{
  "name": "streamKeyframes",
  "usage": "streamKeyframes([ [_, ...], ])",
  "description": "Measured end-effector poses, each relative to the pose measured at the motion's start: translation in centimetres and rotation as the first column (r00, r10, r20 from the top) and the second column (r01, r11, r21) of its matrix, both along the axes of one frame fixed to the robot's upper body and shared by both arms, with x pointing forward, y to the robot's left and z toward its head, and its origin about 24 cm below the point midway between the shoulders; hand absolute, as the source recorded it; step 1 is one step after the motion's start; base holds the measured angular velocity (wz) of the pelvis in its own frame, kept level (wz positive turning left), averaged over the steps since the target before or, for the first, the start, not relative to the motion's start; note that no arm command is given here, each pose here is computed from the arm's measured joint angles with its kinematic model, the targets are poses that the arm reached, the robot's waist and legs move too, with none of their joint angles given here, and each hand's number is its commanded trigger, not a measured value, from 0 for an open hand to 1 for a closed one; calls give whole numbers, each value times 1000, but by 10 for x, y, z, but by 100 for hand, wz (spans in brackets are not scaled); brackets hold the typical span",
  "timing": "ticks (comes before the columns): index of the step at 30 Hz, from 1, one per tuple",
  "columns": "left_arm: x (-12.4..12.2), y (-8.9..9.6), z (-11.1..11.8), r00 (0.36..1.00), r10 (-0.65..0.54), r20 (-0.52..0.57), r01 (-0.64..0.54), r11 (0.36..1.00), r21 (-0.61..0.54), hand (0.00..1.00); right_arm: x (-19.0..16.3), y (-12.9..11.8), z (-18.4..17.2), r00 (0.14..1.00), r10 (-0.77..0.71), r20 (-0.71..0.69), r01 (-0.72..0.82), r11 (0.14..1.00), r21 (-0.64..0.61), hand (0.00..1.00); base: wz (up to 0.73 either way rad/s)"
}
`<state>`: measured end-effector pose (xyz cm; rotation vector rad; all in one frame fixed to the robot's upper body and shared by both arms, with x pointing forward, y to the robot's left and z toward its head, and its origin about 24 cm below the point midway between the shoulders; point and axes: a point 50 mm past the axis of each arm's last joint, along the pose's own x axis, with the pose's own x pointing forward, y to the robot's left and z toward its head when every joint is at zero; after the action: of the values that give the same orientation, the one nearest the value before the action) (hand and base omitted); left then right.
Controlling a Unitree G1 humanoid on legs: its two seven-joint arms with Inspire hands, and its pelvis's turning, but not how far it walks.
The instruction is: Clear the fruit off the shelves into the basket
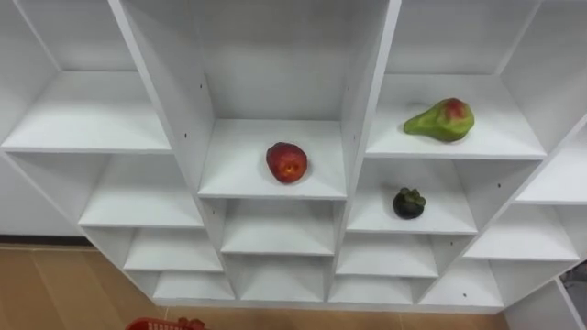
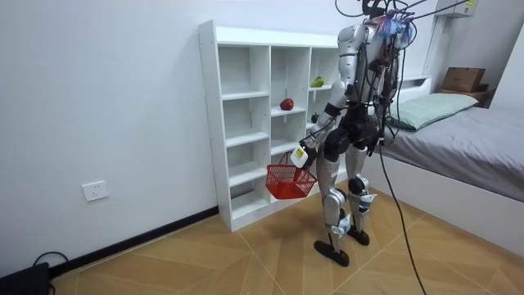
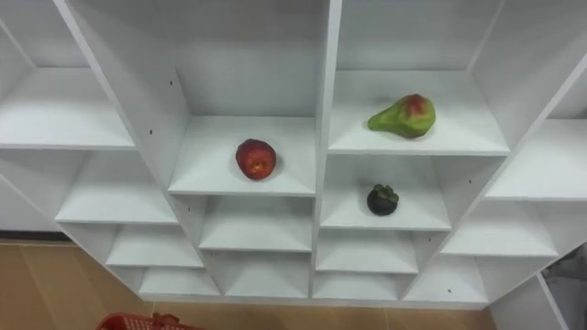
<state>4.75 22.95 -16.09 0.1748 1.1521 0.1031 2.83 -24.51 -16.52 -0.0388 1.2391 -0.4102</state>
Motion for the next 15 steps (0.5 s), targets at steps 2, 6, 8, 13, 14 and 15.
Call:
streamKeyframes([
  [2,1,0,0,1000,-1,2,1,1000,-1,100,2,0,1,1000,2,10,-2,1000,-3,0,0],
  [6,2,-1,0,1000,-4,11,4,1000,-3,100,20,-1,7,993,25,114,-21,999,-38,0,0],
  [8,4,-2,1,1000,-6,22,6,1000,-3,100,32,-1,14,980,59,189,-46,996,-72,0,0],
  [13,7,-2,5,997,-13,74,13,1000,3,100,69,4,49,889,143,435,-73,982,-173,0,-9],
  [14,8,-2,5,997,-15,80,15,1000,2,100,77,7,57,861,159,483,-70,978,-197,0,-7],
  [15,9,-2,5,996,-16,83,16,1000,2,100,80,8,61,849,173,500,-74,974,-212,0,0],
])
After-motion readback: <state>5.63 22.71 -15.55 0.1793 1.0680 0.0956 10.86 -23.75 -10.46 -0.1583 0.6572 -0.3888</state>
